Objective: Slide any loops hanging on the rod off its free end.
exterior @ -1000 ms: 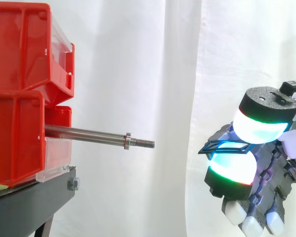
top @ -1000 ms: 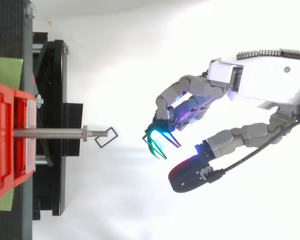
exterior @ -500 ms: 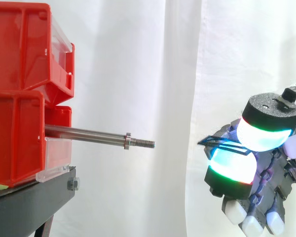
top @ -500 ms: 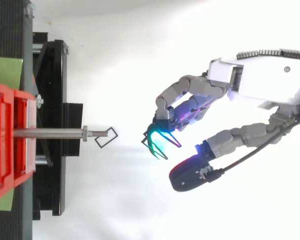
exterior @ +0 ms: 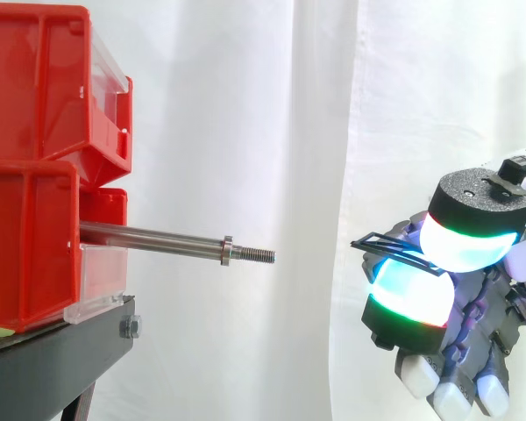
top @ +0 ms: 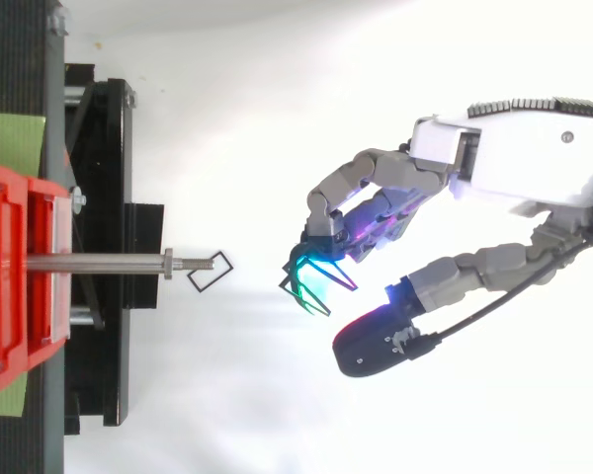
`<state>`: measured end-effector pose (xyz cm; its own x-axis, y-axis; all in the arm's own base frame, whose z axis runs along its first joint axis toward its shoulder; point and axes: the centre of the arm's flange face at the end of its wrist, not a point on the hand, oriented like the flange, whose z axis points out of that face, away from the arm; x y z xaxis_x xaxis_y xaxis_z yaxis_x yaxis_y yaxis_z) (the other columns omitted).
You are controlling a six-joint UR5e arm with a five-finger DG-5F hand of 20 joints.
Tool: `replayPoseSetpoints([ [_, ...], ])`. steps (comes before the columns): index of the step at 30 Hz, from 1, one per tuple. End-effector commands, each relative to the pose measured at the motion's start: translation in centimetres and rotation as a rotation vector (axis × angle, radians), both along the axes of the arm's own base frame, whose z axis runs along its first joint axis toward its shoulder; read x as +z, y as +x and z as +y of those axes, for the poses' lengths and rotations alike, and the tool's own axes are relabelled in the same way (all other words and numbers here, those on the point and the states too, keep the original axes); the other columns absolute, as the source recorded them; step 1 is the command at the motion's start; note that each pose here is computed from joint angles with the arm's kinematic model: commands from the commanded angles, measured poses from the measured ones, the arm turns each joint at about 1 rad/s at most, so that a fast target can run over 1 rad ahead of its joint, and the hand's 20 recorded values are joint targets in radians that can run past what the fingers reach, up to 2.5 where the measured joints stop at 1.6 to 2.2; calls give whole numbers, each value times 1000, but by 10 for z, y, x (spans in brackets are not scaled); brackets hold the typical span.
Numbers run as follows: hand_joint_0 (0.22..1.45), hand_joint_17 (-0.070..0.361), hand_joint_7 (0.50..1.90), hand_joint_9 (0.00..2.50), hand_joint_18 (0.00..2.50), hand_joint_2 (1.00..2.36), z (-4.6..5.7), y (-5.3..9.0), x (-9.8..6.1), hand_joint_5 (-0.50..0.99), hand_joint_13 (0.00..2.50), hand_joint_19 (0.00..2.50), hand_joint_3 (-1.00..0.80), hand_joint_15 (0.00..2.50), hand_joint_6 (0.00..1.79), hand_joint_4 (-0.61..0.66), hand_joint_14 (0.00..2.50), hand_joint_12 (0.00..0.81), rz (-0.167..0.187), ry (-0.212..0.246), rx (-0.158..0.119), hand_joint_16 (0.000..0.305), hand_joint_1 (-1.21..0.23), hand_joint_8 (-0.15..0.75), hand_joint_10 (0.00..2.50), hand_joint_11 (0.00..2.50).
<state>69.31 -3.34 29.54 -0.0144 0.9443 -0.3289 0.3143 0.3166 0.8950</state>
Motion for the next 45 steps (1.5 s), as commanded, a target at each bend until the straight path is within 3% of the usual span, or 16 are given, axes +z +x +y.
replayPoseSetpoints([
  [1, 644, 86, 934, 874, 890, 1001, -1, 0, 0, -206, 911, 450, -493, 182, 867, 88, 7, 254, 0, 1, -1, 38, -756, 251, 10, 299],
  [18, 651, 86, 947, 897, 920, 1000, -1, 0, 0, -203, 948, 454, -500, 212, 885, 46, 8, 254, 3, 0, -1, 38, -780, 254, 11, 341],
  [25, 652, 87, 1090, 912, 941, 1018, -3, 0, -1, -212, 975, 468, -307, 239, 921, -46, 9, 251, 4, 7, -7, 39, -767, 252, 12, 379],
  [28, 621, 90, 1130, 935, 936, 1019, -4, -1, -1, -213, 981, 499, -256, 261, 930, -47, 10, 246, 7, 12, -4, 40, -676, 250, 13, 403],
  [30, 588, 92, 1036, 937, 922, 1017, -5, -2, -1, -212, 971, 524, -262, 269, 935, -5, 10, 254, 12, 15, 2, 41, -620, 248, 12, 387],
  [35, 561, 97, 1050, 939, 893, 1014, -5, -3, 3, -208, 956, 561, -294, 286, 909, 41, 10, 258, 7, 20, 0, 43, -419, 250, 12, 376],
  [38, 564, 97, 1065, 934, 883, 1015, -5, -4, 5, -201, 951, 569, -284, 287, 892, 42, 10, 261, 13, 19, 0, 43, -384, 255, 12, 367],
  [41, 568, 97, 1042, 929, 883, 1020, -6, -5, 8, -198, 951, 564, -222, 281, 889, 47, 10, 260, 8, 19, -3, 43, -429, 261, 14, 359],
  [45, 572, 95, 1063, 935, 915, 1025, -7, -5, 9, -197, 968, 538, -90, 276, 889, 34, 12, 259, 8, 18, -1, 42, -609, 264, 12, 379],
])
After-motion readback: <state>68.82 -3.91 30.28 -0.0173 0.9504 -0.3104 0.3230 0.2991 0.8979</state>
